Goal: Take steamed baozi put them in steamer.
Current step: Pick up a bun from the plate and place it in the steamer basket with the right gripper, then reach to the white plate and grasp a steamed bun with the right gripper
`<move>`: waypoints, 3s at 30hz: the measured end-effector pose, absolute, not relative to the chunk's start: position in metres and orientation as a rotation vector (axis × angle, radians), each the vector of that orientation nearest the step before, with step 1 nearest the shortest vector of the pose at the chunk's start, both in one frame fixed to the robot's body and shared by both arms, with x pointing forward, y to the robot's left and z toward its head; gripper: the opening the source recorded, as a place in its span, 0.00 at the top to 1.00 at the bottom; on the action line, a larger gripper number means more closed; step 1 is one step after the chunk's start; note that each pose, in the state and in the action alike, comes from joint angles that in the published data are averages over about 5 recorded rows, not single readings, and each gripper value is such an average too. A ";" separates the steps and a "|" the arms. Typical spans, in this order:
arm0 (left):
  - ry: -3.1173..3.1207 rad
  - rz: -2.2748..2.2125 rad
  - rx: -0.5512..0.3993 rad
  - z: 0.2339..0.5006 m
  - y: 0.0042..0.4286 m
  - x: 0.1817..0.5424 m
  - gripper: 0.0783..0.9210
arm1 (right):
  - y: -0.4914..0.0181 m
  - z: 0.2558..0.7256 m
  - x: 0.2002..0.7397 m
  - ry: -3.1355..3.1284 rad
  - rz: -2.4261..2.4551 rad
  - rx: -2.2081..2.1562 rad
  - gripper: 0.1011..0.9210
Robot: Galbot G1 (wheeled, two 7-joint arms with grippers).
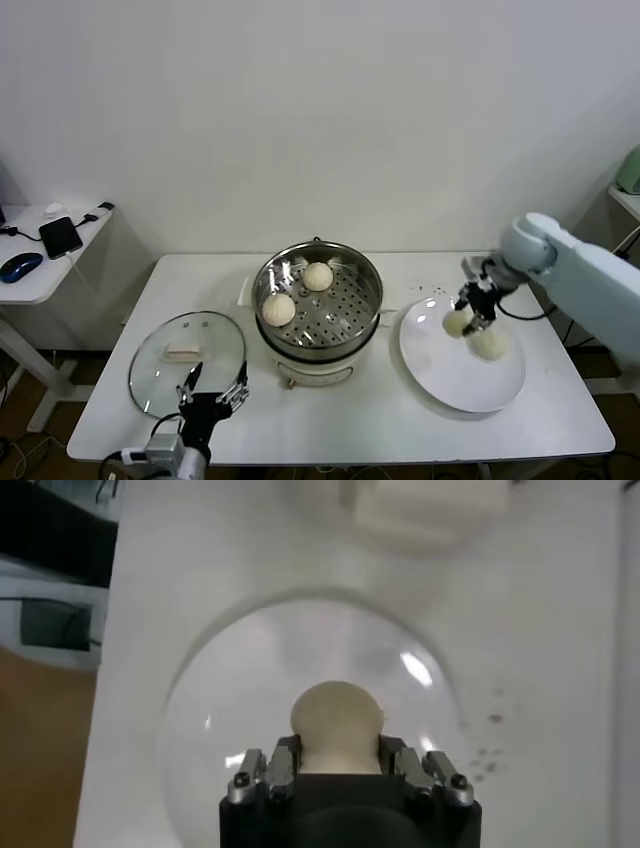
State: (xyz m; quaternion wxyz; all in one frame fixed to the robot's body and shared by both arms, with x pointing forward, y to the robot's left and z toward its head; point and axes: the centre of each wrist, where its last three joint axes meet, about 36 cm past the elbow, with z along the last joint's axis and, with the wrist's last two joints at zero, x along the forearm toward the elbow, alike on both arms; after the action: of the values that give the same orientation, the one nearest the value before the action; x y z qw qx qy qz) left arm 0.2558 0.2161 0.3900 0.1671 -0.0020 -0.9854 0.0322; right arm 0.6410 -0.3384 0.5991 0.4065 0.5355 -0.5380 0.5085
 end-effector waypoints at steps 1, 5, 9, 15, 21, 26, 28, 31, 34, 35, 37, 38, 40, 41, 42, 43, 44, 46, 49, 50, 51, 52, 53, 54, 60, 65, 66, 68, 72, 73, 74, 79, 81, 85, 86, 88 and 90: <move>-2.806 0.090 -0.004 0.391 0.216 0.256 0.12 | -0.332 0.611 0.647 -1.364 1.292 1.361 0.48; -2.812 0.085 0.000 0.393 0.218 0.255 0.12 | -0.300 0.657 0.667 -1.376 1.329 1.421 0.48; -2.817 0.079 0.003 0.395 0.219 0.254 0.12 | -0.263 0.687 0.683 -1.345 1.365 1.536 0.48; -2.831 0.072 0.009 0.399 0.222 0.255 0.12 | -0.204 0.704 0.697 -1.191 1.490 1.786 0.48; -2.837 0.073 0.008 0.400 0.222 0.256 0.12 | -0.152 0.698 0.697 -0.934 1.675 1.996 0.48; -2.834 0.075 0.001 0.399 0.220 0.257 0.12 | -0.116 0.687 0.692 -0.678 1.843 2.117 0.47; -2.833 0.077 0.002 0.399 0.219 0.257 0.12 | -0.102 0.681 0.689 -0.578 1.893 2.158 0.47; -2.835 0.080 0.005 0.400 0.219 0.256 0.12 | -0.082 0.671 0.683 -0.435 1.953 2.214 0.47; -2.837 0.085 0.009 0.401 0.218 0.256 0.12 | -0.065 0.660 0.677 -0.308 1.999 2.256 0.47; -2.838 0.087 0.010 0.401 0.218 0.256 0.12 | -0.060 0.656 0.676 -0.272 2.012 2.266 0.47; -2.840 0.091 0.011 0.401 0.217 0.257 0.12 | -0.050 0.649 0.673 -0.208 2.032 2.282 0.47; -2.841 0.092 0.011 0.402 0.217 0.257 0.12 | -0.045 0.645 0.671 -0.179 2.041 2.289 0.47; -2.843 0.095 0.006 0.403 0.216 0.256 0.12 | -0.036 0.638 0.669 -0.128 2.053 2.303 0.47; -2.845 0.096 0.003 0.403 0.215 0.256 0.12 | -0.032 0.634 0.667 -0.105 2.057 2.310 0.48; -2.847 0.098 0.000 0.404 0.214 0.257 0.12 | -0.028 0.631 0.665 -0.084 2.060 2.317 0.47; -2.849 0.099 -0.003 0.405 0.214 0.257 0.12 | -0.024 0.627 0.664 -0.064 2.064 2.324 0.47; -2.851 0.101 -0.005 0.406 0.213 0.257 0.12 | -0.020 0.624 0.662 -0.046 2.067 2.331 0.47; -2.853 0.103 -0.009 0.407 0.213 0.257 0.12 | -0.013 0.618 0.659 -0.014 2.075 2.342 0.47; -2.852 0.104 -0.010 0.407 0.213 0.257 0.12 | -0.006 0.611 0.655 0.021 2.083 2.352 0.47; -2.852 0.104 -0.010 0.406 0.212 0.257 0.12 | -0.003 0.609 0.655 0.030 2.085 2.354 0.48; -2.850 0.104 -0.011 0.406 0.212 0.257 0.12 | -0.002 0.606 0.654 0.037 2.086 2.356 0.48; -2.849 0.104 -0.012 0.406 0.212 0.257 0.12 | 0.000 0.604 0.653 0.045 2.086 2.357 0.48; -2.849 0.104 -0.014 0.405 0.212 0.257 0.12 | 0.001 0.602 0.653 0.052 2.086 2.358 0.48; -2.848 0.103 -0.015 0.405 0.211 0.257 0.12 | 0.003 0.600 0.652 0.058 2.085 2.359 0.47; -2.849 0.098 -0.019 0.405 0.211 0.256 0.12 | 0.010 0.589 0.648 0.075 2.093 2.366 0.48; -2.846 0.093 -0.022 0.404 0.210 0.255 0.12 | 0.013 0.586 0.646 0.058 2.107 2.371 0.39; -2.845 0.092 -0.022 0.404 0.210 0.255 0.12 | 0.013 0.586 0.646 0.053 2.109 2.373 0.36; -2.843 0.091 -0.022 0.403 0.210 0.255 0.12 | 0.013 0.587 0.646 0.041 2.112 2.375 0.28; -2.839 0.089 -0.024 0.401 0.209 0.256 0.12 | 0.010 0.594 0.646 0.003 2.120 2.367 0.16; -2.839 0.089 -0.025 0.401 0.209 0.256 0.12 | 0.008 0.597 0.647 -0.010 2.122 2.363 0.15; -2.839 0.088 -0.026 0.401 0.209 0.256 0.12 | 0.007 0.600 0.647 -0.024 2.123 2.357 0.13; -2.835 0.086 -0.029 0.400 0.208 0.256 0.12 | -0.005 0.623 0.651 -0.132 2.112 2.306 0.12; -2.834 0.084 -0.028 0.399 0.209 0.256 0.12 | -0.015 0.635 0.654 -0.216 2.090 2.272 0.12; -2.833 0.082 -0.025 0.400 0.211 0.256 0.12 | -0.048 0.657 0.663 -0.465 2.001 2.170 0.12; -2.833 0.083 -0.025 0.401 0.212 0.256 0.12 | -0.058 0.662 0.666 -0.538 1.969 2.135 0.12; -2.832 0.088 -0.027 0.402 0.213 0.256 0.12 | -0.081 0.672 0.671 -0.684 1.898 2.055 0.12; -2.831 0.096 -0.033 0.403 0.214 0.257 0.12 | -0.105 0.681 0.675 -0.822 1.820 1.969 0.12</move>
State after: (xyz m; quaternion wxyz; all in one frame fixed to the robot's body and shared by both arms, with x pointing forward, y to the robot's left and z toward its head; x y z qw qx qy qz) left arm 0.2569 0.2145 0.4032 0.1536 -0.0114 -0.9875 0.0335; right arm 0.6746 -0.1049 0.6806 0.1677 0.6923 -0.2888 0.6396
